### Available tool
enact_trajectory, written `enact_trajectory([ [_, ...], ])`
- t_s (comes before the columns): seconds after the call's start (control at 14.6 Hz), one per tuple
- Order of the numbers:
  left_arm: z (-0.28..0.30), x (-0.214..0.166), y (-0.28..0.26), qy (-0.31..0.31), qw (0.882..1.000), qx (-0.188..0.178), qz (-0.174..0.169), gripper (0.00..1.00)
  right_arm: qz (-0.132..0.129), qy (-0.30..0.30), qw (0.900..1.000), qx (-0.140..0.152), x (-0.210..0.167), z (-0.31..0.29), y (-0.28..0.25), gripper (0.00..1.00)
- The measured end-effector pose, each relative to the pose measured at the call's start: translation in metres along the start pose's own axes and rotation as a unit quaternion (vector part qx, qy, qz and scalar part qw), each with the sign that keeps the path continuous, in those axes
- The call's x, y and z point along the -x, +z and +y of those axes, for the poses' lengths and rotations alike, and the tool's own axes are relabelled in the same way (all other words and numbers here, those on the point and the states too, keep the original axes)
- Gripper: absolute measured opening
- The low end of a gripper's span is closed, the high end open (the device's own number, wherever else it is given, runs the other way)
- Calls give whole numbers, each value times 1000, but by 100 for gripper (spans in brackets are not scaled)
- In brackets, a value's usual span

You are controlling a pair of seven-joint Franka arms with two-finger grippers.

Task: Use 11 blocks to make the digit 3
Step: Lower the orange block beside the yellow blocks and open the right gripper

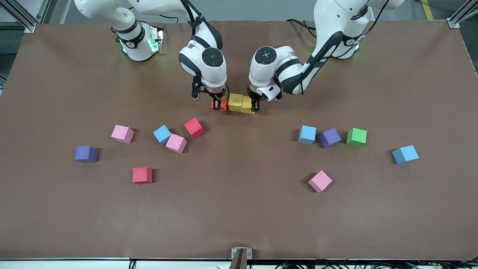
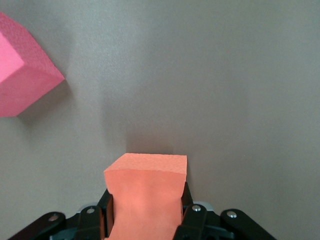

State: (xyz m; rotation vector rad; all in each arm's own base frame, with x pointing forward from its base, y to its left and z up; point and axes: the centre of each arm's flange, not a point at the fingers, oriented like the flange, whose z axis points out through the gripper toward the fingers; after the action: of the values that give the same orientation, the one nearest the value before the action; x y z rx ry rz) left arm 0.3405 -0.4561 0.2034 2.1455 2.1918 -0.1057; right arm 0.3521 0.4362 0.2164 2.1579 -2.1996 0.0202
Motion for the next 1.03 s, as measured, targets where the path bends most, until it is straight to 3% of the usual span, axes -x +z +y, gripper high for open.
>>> enact_trajectory([
  [0.34, 0, 0, 0, 0, 1000, 0, 0, 54, 1, -3, 1000, 0, 9, 6, 2, 53],
  [0.48, -1, 0, 1, 0, 1000, -1, 1, 58, 4, -9, 1000, -4, 10, 6, 2, 56],
  [0.55, 0, 0, 1, 0, 1000, -1, 2, 63, 6, -13, 1000, -7, 10, 6, 2, 63],
  [0.82, 12, 7, -8, -5, 1000, 1, 13, 99, 3, -15, 1000, -16, 11, -1, -4, 100],
  [1.03, 37, 19, -32, -15, 999, 9, 34, 100, 1, -9, 1000, -22, 11, -8, -19, 100],
])
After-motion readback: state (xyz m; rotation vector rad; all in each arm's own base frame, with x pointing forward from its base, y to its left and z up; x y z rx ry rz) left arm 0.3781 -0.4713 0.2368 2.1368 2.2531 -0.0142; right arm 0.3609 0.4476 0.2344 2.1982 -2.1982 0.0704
